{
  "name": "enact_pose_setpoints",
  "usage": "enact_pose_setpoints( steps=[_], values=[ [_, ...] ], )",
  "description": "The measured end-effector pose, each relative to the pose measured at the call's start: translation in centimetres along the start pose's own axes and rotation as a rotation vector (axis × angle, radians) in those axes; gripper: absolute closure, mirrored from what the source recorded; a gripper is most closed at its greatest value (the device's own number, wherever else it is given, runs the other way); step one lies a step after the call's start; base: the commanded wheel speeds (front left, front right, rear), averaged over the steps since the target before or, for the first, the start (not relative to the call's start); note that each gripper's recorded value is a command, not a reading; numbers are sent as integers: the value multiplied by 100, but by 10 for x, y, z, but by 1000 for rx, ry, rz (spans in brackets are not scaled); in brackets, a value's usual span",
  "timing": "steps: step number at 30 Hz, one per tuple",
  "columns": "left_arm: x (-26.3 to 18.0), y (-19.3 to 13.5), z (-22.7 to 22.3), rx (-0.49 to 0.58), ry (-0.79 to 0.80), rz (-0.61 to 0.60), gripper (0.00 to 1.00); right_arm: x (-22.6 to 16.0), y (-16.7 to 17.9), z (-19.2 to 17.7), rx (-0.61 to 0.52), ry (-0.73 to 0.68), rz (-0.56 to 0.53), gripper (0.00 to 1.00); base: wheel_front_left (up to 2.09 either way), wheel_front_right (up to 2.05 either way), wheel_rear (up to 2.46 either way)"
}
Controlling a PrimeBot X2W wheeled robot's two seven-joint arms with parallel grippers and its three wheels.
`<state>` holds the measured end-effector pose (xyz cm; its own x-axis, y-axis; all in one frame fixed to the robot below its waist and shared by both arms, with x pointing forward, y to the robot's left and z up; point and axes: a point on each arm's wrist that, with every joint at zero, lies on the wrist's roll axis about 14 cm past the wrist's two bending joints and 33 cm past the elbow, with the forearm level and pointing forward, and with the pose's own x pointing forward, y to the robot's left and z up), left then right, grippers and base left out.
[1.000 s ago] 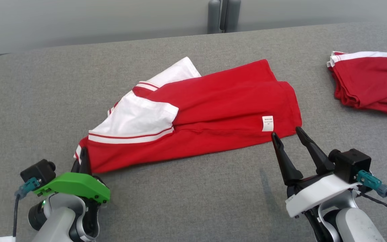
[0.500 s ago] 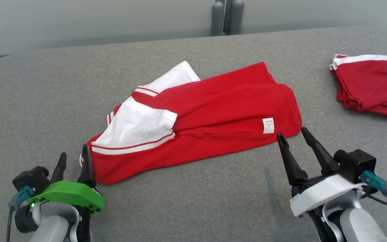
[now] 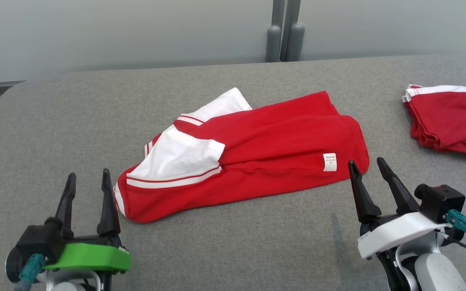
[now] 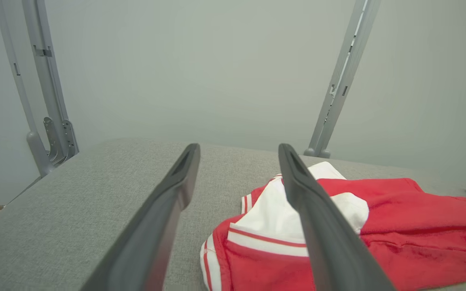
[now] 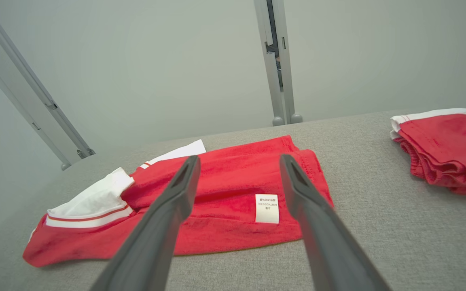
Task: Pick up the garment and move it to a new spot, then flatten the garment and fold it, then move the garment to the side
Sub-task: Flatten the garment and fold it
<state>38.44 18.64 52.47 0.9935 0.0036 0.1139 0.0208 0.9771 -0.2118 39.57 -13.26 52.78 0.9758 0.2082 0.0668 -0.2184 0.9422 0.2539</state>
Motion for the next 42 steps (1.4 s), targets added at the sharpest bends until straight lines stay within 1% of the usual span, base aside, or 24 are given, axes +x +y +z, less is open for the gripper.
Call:
enact_pose_setpoints(
  steps=[4,12,20,26,36,38,42],
  values=[
    [-18,2,-6,32,22,-19,0,-3,2,-1,7,-11,1,0,0,0,0],
    [-49,20,-21,67,80,10,0,-13,4,-6,3,-26,-4,0,0,0,0],
    [-69,32,-37,95,140,24,0,-24,-4,-22,-19,22,-33,0,0,0,0],
    [-70,33,-44,93,163,17,0,-27,-11,-24,-15,28,-55,0,0,0,0],
    [-66,30,-48,94,174,8,0,-26,-11,-26,-11,32,-56,0,0,0,0],
    [-64,28,-48,95,176,-1,0,-25,-11,-27,-11,35,-56,0,0,0,0],
    [-53,18,-47,106,176,-57,0,-20,-11,-23,-25,31,-48,0,0,0,0]
  ],
)
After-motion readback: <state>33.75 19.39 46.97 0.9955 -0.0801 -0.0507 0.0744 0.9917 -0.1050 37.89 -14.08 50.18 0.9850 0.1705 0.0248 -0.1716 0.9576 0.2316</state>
